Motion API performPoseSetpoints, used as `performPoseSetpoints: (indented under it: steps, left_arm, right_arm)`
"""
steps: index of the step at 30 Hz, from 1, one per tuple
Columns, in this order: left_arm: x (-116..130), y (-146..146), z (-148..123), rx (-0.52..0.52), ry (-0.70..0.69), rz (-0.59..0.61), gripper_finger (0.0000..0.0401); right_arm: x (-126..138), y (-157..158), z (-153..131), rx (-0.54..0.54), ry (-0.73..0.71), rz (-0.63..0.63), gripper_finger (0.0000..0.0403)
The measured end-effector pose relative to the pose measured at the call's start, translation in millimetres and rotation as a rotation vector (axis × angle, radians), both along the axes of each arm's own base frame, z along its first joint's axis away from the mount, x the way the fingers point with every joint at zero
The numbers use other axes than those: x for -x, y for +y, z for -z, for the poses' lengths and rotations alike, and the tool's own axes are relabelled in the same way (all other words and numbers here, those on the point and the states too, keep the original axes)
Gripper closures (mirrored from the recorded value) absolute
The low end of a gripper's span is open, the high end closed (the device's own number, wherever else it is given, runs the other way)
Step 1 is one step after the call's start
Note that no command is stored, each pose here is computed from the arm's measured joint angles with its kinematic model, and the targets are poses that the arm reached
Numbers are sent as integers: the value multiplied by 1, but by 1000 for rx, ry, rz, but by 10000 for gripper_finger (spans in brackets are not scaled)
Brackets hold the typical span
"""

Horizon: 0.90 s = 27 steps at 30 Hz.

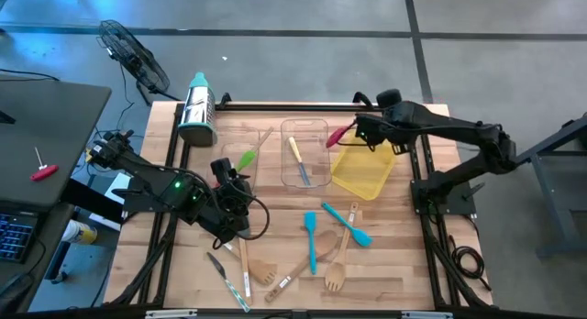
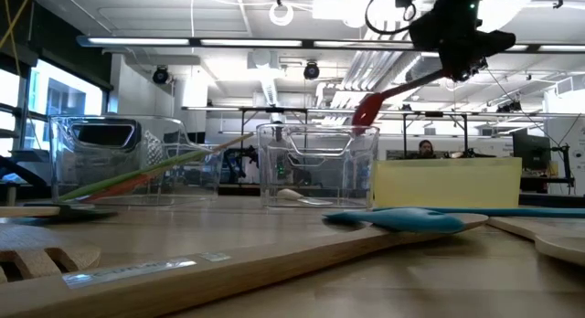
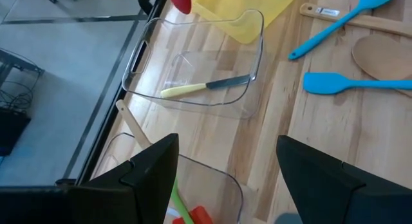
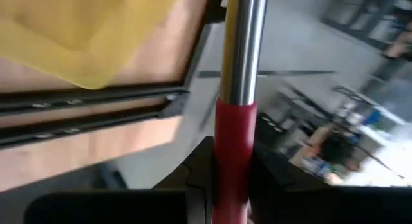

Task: Pick & Place Kitchen Items
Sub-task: Put the red slotted spoon into the yellow bin

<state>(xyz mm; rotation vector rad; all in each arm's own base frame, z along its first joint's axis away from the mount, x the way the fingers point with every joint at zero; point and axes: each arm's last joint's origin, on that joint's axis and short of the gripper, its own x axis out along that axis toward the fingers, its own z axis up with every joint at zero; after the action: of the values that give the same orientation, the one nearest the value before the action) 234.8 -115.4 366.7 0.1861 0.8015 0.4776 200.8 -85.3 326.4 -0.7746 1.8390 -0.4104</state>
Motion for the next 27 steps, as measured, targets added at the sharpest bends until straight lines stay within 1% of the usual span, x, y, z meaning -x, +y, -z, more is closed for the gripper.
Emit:
performPoseSetpoints:
  steps: [2,6,10,13,17,20,22,27]
  left_arm:
    - [0,0,0,-6,6,4,146]
    - [1,1,0,-12,13,5,146]
    - [1,1,0,-16,16,4,146]
    - [1,1,0,-17,16,4,146]
    - [1,1,0,-19,16,4,146]
    - [1,1,0,-19,16,5,146]
    - [1,1,0,-18,16,5,146]
    - [1,1,1,-16,20,6,146]
  right_arm:
    - [2,-3,1,-62,-19,24,351]
    - [5,-10,2,-95,-38,68,351]
    - [7,-14,5,-245,-110,138,351]
    - [8,-18,6,-251,-148,201,351]
    - [8,-15,8,-348,-206,248,351]
    - [6,-13,8,-371,-239,275,351]
    - [5,-11,8,-414,-260,293,351]
    - [6,-7,8,-425,-299,327,351]
